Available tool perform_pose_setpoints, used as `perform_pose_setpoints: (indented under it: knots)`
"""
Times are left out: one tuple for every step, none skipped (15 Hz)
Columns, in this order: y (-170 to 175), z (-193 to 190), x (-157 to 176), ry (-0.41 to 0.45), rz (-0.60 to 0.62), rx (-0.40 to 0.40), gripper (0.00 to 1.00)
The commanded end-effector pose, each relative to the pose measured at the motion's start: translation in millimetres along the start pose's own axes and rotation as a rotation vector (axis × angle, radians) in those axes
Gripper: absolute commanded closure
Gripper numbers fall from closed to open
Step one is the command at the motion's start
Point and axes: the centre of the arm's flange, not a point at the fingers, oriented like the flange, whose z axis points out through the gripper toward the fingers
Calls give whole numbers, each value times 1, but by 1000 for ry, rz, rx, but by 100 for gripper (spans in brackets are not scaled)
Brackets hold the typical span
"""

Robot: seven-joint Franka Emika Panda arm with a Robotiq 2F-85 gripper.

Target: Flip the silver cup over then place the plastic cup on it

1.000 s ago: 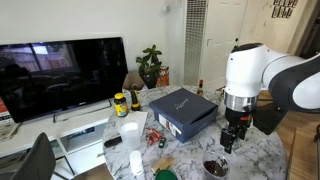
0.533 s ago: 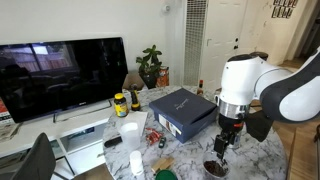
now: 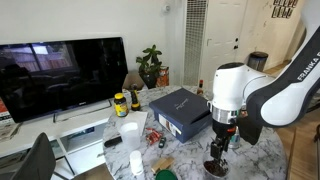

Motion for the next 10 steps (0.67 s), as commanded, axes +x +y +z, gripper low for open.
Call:
perform_pose_setpoints:
  knots:
    - [0, 10, 9, -4, -12, 22, 53]
    - [0, 11, 10, -5, -13, 22, 59]
    - [0, 11, 10, -6, -12, 23, 68]
    - [-1, 10, 11, -6, -13, 25, 75]
    - [0, 10, 12, -5, -11, 26, 82]
    - [0, 10, 12, -6, -11, 27, 91]
    - [0, 9, 13, -6, -10, 27, 97]
    - [1, 9, 12, -7, -9, 27, 100]
    - [1, 8, 12, -8, -8, 28, 100]
    - [2, 5, 11, -8, -6, 27, 100]
